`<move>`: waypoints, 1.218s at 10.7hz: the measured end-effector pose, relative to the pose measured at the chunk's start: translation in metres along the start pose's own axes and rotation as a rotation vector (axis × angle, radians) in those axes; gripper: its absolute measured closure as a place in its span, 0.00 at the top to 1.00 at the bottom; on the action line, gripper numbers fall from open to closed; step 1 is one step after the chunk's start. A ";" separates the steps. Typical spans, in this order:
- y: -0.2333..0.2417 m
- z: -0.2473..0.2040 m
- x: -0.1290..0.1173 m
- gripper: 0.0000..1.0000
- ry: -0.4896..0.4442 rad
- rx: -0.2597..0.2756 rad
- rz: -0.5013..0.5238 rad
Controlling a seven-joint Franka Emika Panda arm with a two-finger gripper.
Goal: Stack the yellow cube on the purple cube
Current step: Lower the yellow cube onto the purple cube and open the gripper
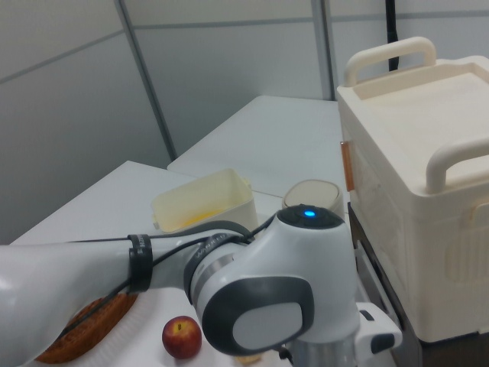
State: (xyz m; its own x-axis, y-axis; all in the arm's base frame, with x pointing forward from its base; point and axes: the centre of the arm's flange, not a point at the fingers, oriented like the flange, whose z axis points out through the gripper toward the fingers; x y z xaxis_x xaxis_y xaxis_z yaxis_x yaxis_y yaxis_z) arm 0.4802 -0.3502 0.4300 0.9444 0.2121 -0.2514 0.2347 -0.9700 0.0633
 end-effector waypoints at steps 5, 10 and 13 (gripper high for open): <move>0.015 0.016 -0.004 0.62 0.001 -0.010 -0.042; 0.022 0.019 -0.008 1.00 0.006 -0.013 -0.029; 0.022 0.003 -0.014 1.00 0.011 -0.021 -0.021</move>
State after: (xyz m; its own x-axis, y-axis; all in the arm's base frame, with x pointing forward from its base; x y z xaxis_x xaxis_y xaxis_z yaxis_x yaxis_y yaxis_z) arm 0.4719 -0.3750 0.4321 0.9416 0.2339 -0.2420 0.2592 -0.9627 0.0779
